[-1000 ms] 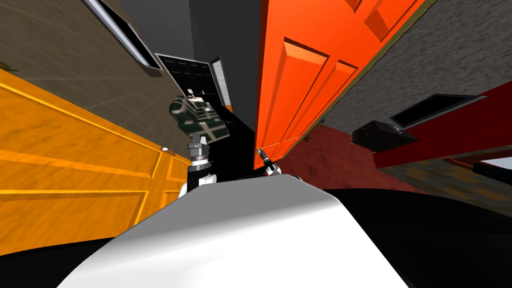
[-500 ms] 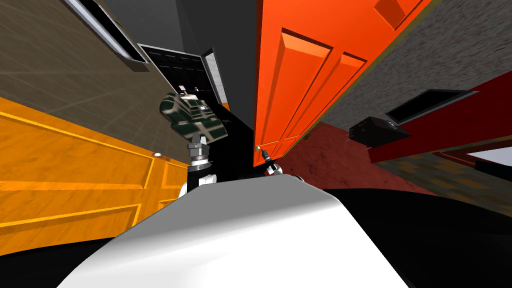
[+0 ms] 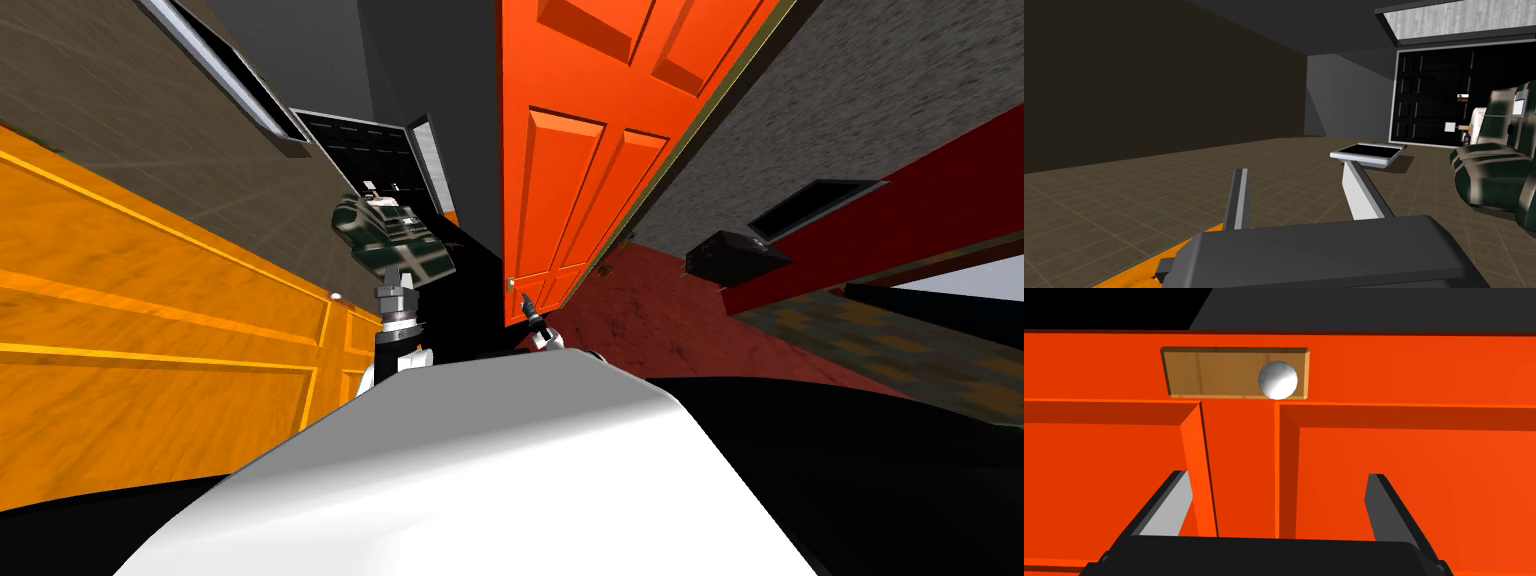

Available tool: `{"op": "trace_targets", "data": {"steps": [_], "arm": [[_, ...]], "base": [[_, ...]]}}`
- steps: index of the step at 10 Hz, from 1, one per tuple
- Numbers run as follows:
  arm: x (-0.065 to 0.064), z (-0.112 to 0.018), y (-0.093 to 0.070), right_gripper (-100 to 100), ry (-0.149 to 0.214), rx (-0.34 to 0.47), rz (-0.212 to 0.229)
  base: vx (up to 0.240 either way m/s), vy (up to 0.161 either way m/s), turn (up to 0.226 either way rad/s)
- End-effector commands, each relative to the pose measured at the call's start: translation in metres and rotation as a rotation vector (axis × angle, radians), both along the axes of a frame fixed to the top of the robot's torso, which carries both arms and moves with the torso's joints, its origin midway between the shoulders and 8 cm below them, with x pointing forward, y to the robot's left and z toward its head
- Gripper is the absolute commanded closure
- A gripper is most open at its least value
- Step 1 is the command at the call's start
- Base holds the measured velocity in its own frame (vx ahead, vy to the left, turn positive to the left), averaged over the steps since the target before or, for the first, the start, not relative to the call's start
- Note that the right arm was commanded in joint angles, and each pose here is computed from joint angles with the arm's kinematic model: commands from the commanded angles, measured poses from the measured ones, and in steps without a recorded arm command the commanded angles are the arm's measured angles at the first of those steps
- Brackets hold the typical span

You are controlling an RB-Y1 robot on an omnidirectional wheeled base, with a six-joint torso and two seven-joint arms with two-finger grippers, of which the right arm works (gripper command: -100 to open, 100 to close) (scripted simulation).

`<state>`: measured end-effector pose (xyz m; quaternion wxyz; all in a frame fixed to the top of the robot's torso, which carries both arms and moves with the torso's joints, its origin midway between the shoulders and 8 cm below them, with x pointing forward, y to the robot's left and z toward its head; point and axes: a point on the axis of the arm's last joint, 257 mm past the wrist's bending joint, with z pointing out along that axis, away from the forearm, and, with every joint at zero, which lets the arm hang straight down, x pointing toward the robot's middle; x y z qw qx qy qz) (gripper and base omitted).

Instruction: Push the door open

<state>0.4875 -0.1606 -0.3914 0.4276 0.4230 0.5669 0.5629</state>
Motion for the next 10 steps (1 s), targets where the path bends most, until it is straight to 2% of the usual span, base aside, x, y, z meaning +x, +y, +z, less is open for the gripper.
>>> {"op": "trace_targets", "data": {"steps": [1, 4, 10], "arm": [[0.0000, 0.0000, 0.0000, -100, 0.000, 0.000, 0.000], [-0.0010, -0.0004, -0.0053, -100, -0.003, -0.005, -0.008], [-0.0039, -0.0001, -0.0060, -100, -0.011, 0.000, -0.023]], "base": [[-0.112, 0.006, -0.012], [0.139, 0.042, 0.020], [0.205, 0.056, 0.026]]}}
